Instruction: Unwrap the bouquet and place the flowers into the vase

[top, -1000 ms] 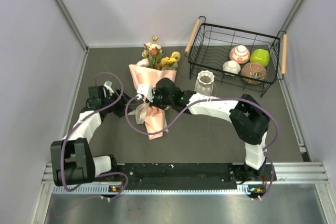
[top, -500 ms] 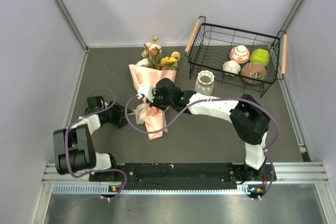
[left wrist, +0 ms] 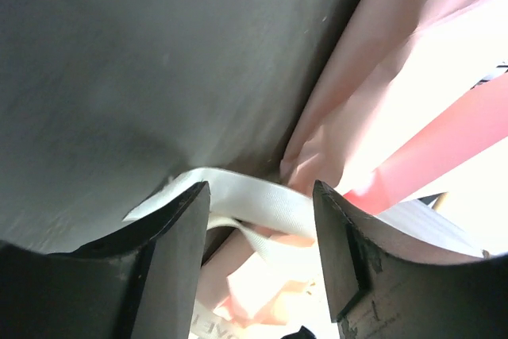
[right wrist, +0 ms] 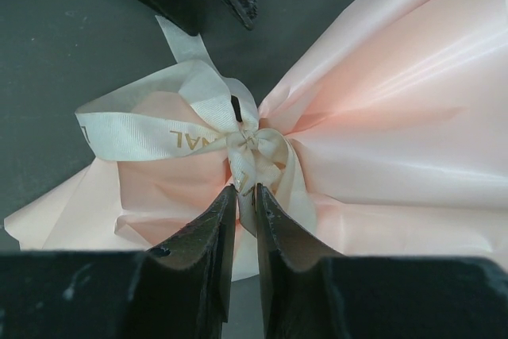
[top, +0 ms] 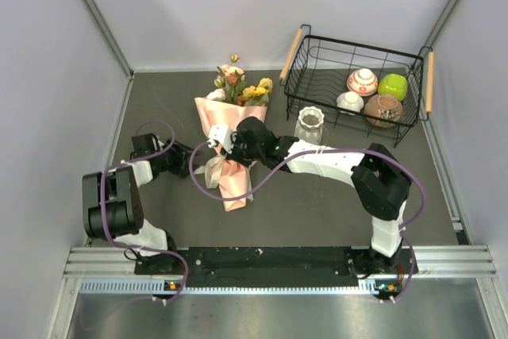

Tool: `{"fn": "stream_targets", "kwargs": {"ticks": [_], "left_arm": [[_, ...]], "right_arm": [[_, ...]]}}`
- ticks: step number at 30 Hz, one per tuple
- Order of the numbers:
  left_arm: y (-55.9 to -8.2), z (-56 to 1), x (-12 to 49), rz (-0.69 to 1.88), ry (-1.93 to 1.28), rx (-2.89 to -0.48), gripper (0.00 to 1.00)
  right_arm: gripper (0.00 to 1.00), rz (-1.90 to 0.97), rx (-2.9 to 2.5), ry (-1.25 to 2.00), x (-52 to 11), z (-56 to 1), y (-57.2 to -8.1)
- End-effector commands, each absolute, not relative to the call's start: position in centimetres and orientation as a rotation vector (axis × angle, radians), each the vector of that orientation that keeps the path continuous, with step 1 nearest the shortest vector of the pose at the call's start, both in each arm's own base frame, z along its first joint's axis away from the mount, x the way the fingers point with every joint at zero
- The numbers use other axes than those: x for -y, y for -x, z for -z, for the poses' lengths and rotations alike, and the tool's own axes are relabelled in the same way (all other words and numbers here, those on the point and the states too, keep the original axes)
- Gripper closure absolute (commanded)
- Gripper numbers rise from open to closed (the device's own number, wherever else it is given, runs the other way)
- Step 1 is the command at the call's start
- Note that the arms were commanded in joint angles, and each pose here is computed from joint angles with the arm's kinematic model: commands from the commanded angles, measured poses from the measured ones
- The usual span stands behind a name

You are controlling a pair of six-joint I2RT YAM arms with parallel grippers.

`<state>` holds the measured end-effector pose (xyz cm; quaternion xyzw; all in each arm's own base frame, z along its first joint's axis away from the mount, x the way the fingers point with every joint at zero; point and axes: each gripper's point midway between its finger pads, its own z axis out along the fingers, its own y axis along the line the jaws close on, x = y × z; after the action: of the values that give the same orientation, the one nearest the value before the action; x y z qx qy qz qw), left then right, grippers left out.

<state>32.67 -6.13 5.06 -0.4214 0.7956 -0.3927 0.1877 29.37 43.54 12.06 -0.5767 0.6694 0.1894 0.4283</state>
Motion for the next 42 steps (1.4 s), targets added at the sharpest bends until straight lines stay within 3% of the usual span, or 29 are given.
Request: {"fn": "stream_targets", "kwargs": {"ticks": [1, 11, 13, 14, 18, 33, 37, 42], "left_arm": [[-34.8, -6.7, 8.6, 1.234, 1.027, -2.249, 0.39], [-33.9, -6.8, 11.2, 1.346, 0.955, -2.264, 0.42], [-33.0, -6.9, 11.1, 1.316, 0.944, -2.272, 0.39], [-32.6, -6.8, 11.0, 1.304, 0.956, -2.279, 0.32], [-31.0, -6.6, 11.2, 1.3, 0.964, -2.28, 0.27], [-32.1, -7.8, 12.6, 1.405, 0.947, -2.256, 0.22], [-33.0, -7.7, 12.9, 1.415, 0.948, -2.259, 0.29], [-33.6, -7.5, 12.2, 1.324, 0.935, -2.261, 0.49]], "right_arm": [[0.83, -0.515, -1.621, 1.412, -44.0, -14.7, -28.9], [0.9, -0.52, -1.624, 1.414, -44.0, -14.8, -28.7], [0.9, -0.518, -1.625, 1.415, -43.9, -14.8, -28.8], [0.9, -0.519, -1.624, 1.416, -43.9, -14.8, -28.7], [0.9, -0.528, -1.63, 1.422, -43.9, -14.4, -28.6], [0.9, -0.552, -1.639, 1.435, -44.1, -14.3, -28.1], [0.9, -0.552, -1.641, 1.445, -44.3, -14.2, -27.9], [0.91, -0.553, -1.648, 1.454, -44.5, -13.8, -27.7]]}}
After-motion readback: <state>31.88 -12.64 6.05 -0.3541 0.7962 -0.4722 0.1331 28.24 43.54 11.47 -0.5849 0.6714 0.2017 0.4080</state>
